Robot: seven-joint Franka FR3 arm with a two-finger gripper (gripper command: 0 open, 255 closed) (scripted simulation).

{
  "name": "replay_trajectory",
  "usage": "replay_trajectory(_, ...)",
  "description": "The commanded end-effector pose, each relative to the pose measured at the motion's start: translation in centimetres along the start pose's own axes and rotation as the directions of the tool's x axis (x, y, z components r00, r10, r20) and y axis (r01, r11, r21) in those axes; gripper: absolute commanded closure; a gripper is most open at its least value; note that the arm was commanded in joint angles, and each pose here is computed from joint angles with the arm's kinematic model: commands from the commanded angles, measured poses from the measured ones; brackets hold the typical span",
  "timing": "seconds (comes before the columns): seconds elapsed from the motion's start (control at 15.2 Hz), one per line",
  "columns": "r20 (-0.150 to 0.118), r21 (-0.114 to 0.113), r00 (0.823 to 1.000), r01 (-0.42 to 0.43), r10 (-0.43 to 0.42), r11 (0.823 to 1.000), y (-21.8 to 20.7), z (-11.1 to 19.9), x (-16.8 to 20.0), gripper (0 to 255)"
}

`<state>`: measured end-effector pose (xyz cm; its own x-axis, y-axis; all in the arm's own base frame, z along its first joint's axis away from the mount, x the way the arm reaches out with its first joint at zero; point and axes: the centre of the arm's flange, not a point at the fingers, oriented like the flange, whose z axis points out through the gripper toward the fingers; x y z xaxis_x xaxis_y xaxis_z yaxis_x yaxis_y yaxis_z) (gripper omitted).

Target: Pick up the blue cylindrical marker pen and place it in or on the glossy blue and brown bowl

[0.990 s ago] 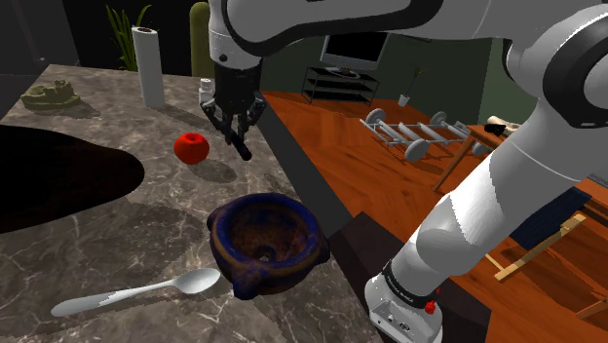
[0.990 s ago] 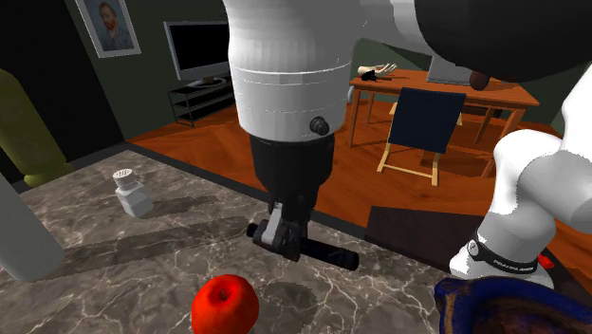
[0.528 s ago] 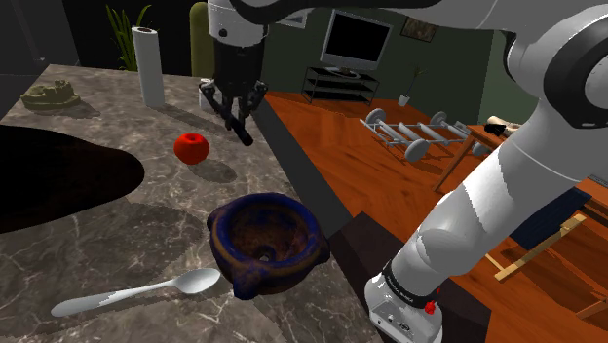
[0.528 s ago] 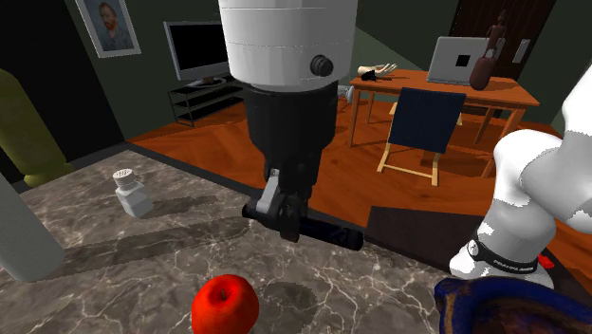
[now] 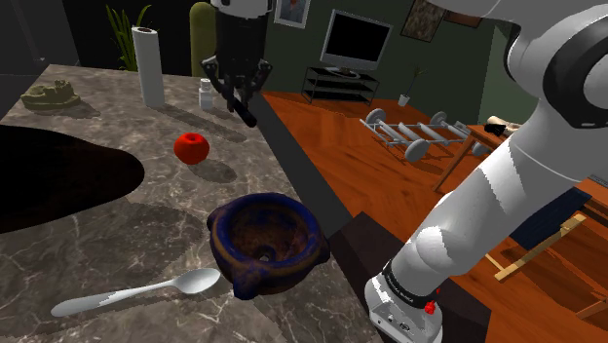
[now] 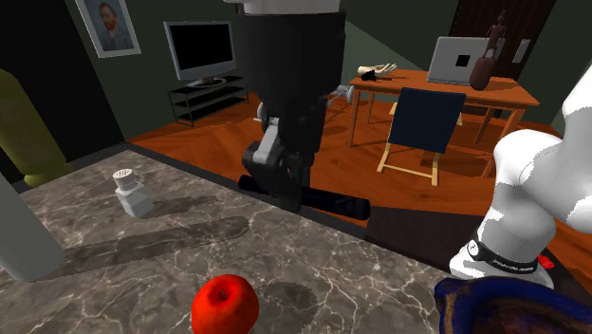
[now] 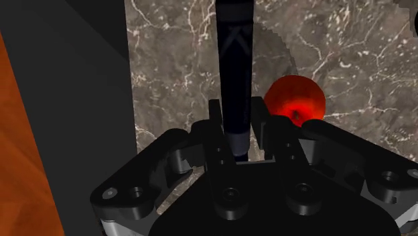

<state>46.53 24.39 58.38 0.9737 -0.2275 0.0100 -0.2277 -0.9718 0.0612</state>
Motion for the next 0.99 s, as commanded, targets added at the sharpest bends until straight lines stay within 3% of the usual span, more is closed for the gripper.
replay_trajectory(0.0, 0.000, 0.000, 1.000, 0.000, 0.000, 1.000, 0.0, -0.7, 0.1, 255)
replay_trajectory(0.92, 0.000, 0.000, 1.000, 0.000, 0.000, 1.000, -2.5, -1.7, -18.2, 255)
